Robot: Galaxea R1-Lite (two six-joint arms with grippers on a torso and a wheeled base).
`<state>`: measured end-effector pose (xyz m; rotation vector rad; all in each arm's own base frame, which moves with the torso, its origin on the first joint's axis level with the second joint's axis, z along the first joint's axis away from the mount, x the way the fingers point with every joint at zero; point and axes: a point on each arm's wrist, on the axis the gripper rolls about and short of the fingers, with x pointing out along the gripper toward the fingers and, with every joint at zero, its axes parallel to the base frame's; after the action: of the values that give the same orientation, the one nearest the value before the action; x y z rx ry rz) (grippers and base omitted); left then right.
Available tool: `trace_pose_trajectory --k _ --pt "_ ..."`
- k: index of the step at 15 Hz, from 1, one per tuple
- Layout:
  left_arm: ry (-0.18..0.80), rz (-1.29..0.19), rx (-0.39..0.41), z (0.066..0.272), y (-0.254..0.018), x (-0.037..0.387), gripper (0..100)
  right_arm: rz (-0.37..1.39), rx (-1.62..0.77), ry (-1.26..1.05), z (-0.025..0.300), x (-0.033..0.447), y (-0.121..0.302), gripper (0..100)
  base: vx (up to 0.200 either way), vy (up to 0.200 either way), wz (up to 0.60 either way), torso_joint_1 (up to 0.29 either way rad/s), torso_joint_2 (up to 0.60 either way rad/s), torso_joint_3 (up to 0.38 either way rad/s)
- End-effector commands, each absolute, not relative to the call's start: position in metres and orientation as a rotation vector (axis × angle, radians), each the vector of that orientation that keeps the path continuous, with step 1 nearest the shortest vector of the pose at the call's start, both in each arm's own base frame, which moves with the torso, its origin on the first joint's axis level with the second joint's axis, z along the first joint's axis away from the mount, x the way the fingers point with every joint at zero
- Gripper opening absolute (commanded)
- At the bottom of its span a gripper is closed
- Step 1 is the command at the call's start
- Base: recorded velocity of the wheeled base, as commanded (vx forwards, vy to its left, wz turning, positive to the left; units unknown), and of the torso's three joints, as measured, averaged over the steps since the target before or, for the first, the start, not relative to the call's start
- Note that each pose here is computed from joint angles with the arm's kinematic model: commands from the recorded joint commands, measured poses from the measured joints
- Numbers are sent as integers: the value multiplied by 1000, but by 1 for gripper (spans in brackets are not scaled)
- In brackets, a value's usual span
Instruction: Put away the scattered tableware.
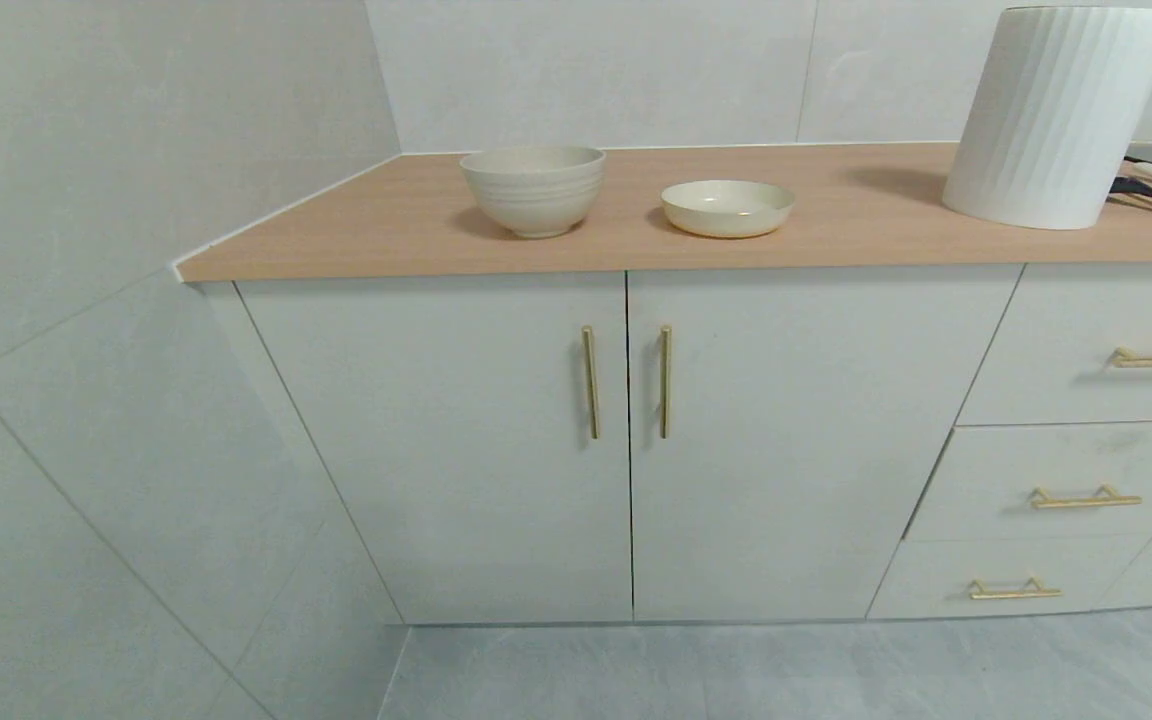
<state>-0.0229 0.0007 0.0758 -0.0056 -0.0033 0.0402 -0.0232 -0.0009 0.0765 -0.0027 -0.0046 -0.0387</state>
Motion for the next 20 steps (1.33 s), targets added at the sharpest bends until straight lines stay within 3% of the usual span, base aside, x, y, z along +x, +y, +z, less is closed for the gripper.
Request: trace_pose_trajectory --k 1,3,4,9,11,15,20 --pt "-3 40 -6 76 1 -23 100 2 17 -106 103 -30 0 100 0 0 0 0 0 0" --pt "-3 40 -6 76 1 -23 100 126 77 -119 147 -34 1 100 0 0 0 0 0 0" --pt "-3 40 -6 76 1 -23 100 261 76 -8 163 -23 3 100 0 0 0 0 0 0" --pt "-3 40 -6 76 1 -23 100 645 135 342 207 64 21 100 0 0 0 0 0 0" --pt "-3 41 -6 76 1 -23 100 823 113 441 230 127 56 100 0 0 0 0 0 0" --pt "-3 40 -6 76 1 -23 100 995 124 444 203 227 142 100 0 0 0 0 0 0" --pt "-3 41 -6 76 1 -23 100 1002 221 412 196 305 192 100 0 0 0 0 0 0"
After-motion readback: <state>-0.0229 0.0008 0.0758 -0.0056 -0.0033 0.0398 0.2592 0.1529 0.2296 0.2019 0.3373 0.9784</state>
